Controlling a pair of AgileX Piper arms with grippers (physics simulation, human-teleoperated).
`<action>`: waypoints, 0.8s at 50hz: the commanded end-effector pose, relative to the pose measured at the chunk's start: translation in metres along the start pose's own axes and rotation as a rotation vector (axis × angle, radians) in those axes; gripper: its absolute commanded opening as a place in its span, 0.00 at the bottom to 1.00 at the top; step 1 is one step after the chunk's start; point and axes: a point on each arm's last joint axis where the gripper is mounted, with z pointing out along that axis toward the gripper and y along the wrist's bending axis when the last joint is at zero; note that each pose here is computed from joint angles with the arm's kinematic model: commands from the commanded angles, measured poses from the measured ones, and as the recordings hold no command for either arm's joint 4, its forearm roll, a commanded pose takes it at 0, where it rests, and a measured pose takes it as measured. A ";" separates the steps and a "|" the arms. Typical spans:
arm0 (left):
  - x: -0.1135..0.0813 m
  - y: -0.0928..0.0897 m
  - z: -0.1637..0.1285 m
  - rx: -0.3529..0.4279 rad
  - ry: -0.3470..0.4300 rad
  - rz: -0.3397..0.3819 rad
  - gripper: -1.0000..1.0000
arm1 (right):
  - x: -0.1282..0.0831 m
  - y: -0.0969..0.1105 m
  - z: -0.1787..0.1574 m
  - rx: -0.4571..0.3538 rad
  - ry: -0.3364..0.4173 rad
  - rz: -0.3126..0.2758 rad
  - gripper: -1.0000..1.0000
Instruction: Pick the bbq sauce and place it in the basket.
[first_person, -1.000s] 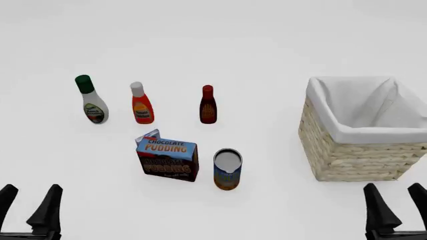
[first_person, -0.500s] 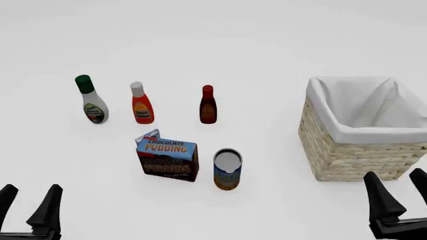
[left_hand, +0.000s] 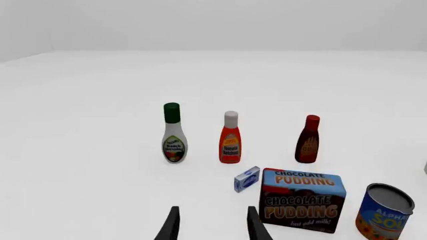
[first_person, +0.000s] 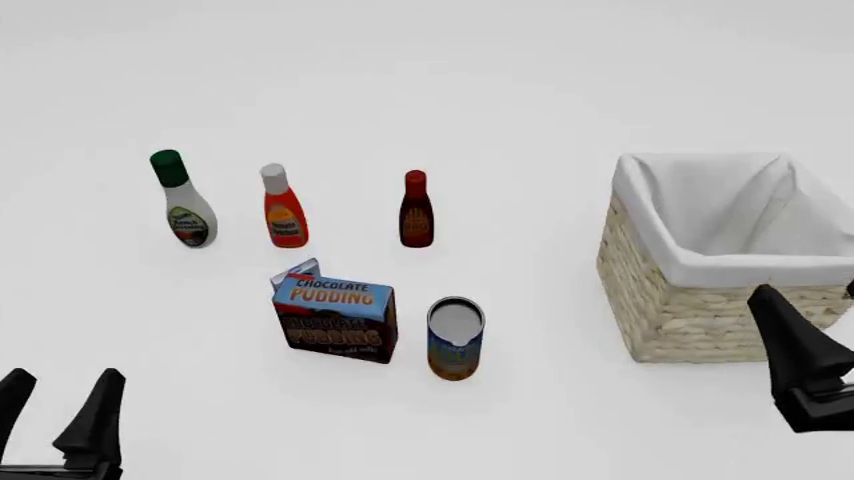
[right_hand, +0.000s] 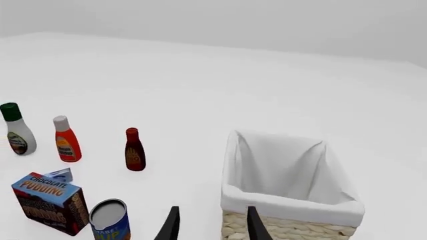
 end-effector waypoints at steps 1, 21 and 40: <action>0.000 0.000 0.000 0.000 0.000 0.000 1.00 | -0.062 0.004 0.024 -0.083 0.012 -0.010 1.00; 0.000 0.000 0.000 0.000 0.000 0.000 1.00 | -0.109 0.022 0.091 -0.187 0.057 -0.045 1.00; 0.000 0.000 0.000 0.000 0.000 0.000 1.00 | -0.130 0.060 0.148 -0.314 0.120 0.002 1.00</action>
